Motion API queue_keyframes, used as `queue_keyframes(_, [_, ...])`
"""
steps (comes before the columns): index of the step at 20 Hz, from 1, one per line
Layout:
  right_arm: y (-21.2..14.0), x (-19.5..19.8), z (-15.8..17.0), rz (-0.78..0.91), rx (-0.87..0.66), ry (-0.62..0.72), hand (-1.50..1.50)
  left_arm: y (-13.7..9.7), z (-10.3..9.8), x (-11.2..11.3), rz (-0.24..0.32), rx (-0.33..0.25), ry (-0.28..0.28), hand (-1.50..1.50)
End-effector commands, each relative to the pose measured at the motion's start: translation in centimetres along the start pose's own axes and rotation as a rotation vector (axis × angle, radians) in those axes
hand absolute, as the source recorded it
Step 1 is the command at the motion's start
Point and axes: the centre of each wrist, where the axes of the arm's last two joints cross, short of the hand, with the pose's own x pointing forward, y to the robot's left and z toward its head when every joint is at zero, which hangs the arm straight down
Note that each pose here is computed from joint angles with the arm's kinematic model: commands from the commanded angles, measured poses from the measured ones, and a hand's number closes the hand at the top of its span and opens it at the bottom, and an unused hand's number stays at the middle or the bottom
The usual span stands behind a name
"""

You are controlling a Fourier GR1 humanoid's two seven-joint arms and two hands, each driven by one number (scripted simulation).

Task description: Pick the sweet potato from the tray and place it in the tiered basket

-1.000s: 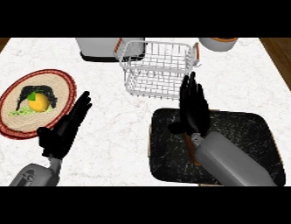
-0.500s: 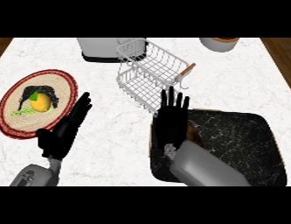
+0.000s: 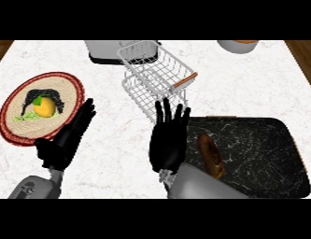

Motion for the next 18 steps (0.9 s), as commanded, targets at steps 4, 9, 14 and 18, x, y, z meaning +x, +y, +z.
queue_keyframes(4, [2.3,0.1,-1.2,0.242,0.124,0.323,-1.5,0.6,0.1,-0.4,-0.015,0.011,-0.006,0.0])
queue_keyframes(9, [2.7,-1.1,-0.7,0.208,0.158,0.325,-1.5,-0.2,-0.3,0.2,-0.005,0.026,-0.005,0.0])
queue_keyframes(14, [2.4,-1.8,-0.1,0.196,0.13,0.36,-1.5,1.4,-1.2,1.3,0.011,-0.002,-0.005,0.0])
queue_keyframes(18, [3.2,-3.3,-0.7,0.203,0.146,0.402,-1.5,0.4,-0.2,0.4,0.009,0.021,-0.015,0.0])
